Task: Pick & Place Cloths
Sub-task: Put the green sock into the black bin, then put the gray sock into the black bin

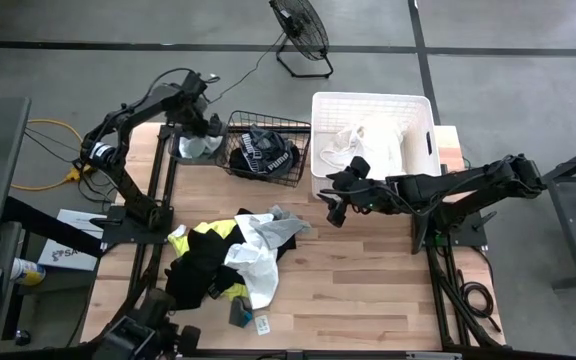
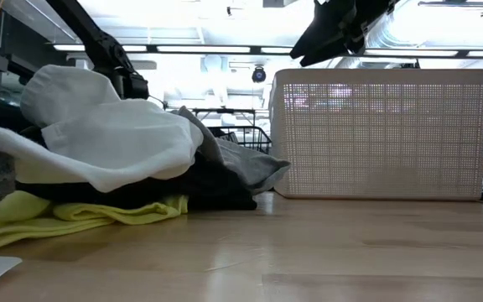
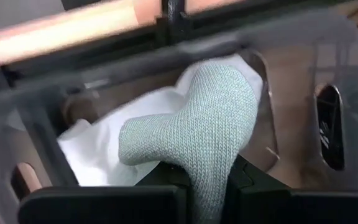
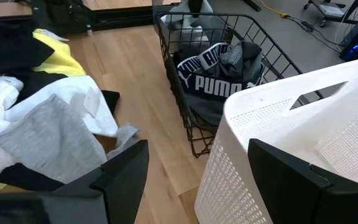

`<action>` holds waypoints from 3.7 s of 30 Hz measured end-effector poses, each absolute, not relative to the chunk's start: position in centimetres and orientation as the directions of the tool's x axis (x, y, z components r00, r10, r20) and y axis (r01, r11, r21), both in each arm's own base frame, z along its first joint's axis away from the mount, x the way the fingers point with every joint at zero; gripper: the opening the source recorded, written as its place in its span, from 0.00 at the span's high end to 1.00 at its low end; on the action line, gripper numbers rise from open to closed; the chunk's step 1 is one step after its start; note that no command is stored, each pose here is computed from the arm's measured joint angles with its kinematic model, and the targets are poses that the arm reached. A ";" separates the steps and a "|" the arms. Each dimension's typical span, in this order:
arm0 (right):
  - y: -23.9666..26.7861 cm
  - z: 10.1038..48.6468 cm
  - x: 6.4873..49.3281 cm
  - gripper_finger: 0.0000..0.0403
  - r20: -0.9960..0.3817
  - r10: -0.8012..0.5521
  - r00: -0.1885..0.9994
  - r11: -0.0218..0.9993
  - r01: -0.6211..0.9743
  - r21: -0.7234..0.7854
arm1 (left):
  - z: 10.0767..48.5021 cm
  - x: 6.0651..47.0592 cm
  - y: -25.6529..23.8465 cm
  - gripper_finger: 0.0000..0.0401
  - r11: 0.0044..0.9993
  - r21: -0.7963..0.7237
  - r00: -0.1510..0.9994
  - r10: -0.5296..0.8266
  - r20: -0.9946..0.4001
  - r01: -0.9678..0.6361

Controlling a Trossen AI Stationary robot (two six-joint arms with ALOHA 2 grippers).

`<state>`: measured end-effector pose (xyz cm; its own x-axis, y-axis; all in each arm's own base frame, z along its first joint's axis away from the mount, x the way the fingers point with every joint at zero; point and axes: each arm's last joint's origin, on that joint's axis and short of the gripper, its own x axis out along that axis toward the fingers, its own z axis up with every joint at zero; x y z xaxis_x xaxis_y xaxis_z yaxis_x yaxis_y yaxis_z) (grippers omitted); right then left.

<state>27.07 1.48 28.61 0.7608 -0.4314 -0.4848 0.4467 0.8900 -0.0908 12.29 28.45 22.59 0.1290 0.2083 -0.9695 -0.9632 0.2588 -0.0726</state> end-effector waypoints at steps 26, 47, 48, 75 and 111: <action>2.0 28.3 27.1 0.34 -0.544 -0.279 0.791 0.931 0.361 0.048 | 20.6 11.5 27.7 0.55 0.239 -0.207 0.255 0.193 -0.947 -0.949; 4.1 25.0 30.0 0.34 -0.598 -0.156 0.786 0.966 0.247 0.071 | 30.5 9.9 20.7 0.47 0.427 -0.312 0.484 0.392 -0.782 -0.849; 4.2 24.5 30.2 0.34 -0.605 -0.159 0.780 0.967 0.248 0.065 | 31.0 10.1 20.1 0.47 0.449 -0.311 0.499 0.399 -0.769 -0.838; 4.6 15.2 34.2 0.35 -0.707 -0.313 0.634 0.925 0.373 -0.075 | 35.5 15.0 8.4 0.47 0.797 -0.259 0.732 0.304 -0.609 -0.546; 8.3 23.9 30.3 0.99 -0.582 -0.103 0.806 0.977 0.192 0.092 | 35.5 17.6 3.7 0.47 0.879 -0.215 0.784 0.239 -0.572 -0.425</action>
<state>30.27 8.27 23.87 0.8063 -0.1032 -0.5825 0.1916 0.9771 0.0922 17.62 3.70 35.47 0.7844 0.2390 -0.5724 -0.4247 0.8794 -0.2149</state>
